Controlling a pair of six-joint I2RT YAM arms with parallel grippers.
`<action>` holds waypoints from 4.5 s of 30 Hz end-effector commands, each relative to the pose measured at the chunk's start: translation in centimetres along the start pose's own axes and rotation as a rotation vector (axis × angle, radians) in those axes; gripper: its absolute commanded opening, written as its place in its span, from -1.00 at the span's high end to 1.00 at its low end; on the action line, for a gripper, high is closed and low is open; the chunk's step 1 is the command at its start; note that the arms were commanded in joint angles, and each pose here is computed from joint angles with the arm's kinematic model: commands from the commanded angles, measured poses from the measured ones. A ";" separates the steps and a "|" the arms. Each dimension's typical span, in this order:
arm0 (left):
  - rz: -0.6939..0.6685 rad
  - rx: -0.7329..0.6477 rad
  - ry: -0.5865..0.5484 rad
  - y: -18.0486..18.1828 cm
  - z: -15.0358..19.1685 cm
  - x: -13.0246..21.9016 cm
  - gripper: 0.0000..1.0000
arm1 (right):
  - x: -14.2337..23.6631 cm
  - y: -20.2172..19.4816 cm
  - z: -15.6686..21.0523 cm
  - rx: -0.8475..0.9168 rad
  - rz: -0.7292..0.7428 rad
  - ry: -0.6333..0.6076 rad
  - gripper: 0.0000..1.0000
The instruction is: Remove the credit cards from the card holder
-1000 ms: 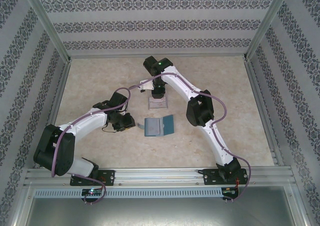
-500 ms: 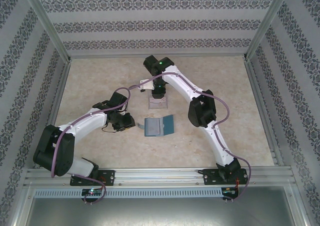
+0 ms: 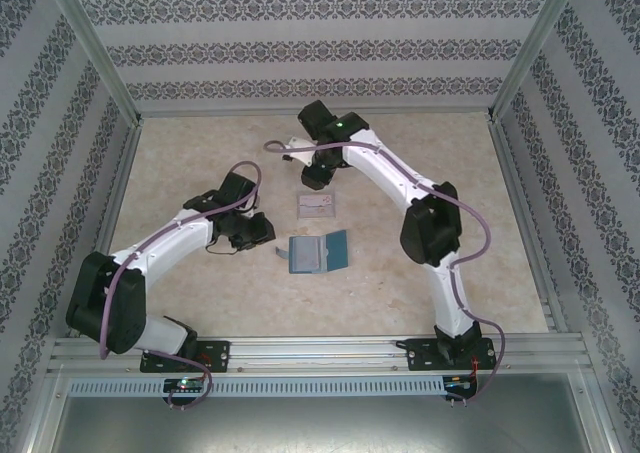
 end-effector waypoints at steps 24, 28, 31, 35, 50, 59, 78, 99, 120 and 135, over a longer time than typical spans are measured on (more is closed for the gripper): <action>-0.044 -0.031 0.190 -1.2 1.0 -7.2 0.98 | -0.4 7.4 7.0 -1.100 -0.320 -0.089 0.75; -0.063 -0.038 0.201 -0.9 1.0 -7.7 0.98 | -1.7 8.6 6.6 -1.120 -0.361 -0.044 0.75; -0.080 -0.041 0.207 -0.7 1.0 -8.0 0.99 | -2.7 9.6 6.4 -1.118 -0.372 -0.020 0.75; -0.104 -0.043 0.216 -0.2 1.3 -8.2 1.00 | -4.3 10.6 6.4 -1.126 -0.387 0.028 0.77; -0.088 -0.030 0.234 0.7 2.1 -8.8 1.00 | -8.6 13.0 7.2 -1.158 -0.436 0.105 0.85; -0.088 -0.031 0.236 0.7 2.0 -9.0 1.00 | -9.5 13.3 7.9 -1.163 -0.434 0.149 0.83; -0.097 -0.027 0.237 0.9 2.2 -8.7 1.00 | -8.8 13.1 9.2 -1.128 -0.262 0.216 0.48; -0.089 -0.029 0.234 0.9 2.2 -8.8 1.00 | -6.7 12.5 9.4 -1.064 -0.078 0.257 0.34; -0.089 -0.032 0.242 0.7 2.0 -9.2 1.00 | -4.9 11.7 9.5 -1.014 0.046 0.289 0.10; -0.090 -0.034 0.245 0.5 1.8 -9.3 1.00 | -4.4 11.7 9.4 -1.070 -0.072 0.242 0.65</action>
Point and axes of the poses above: each hand's point on the last joint's axis, 136 mm out from that joint toward the fingers, its own x axis back along the fingers, its own y axis along the line the jaws close on, z = x × y, the point moved 9 cm from there along x, back along the fingers, and after that the axes turned 2 degrees about x, right-handed, at the moved point
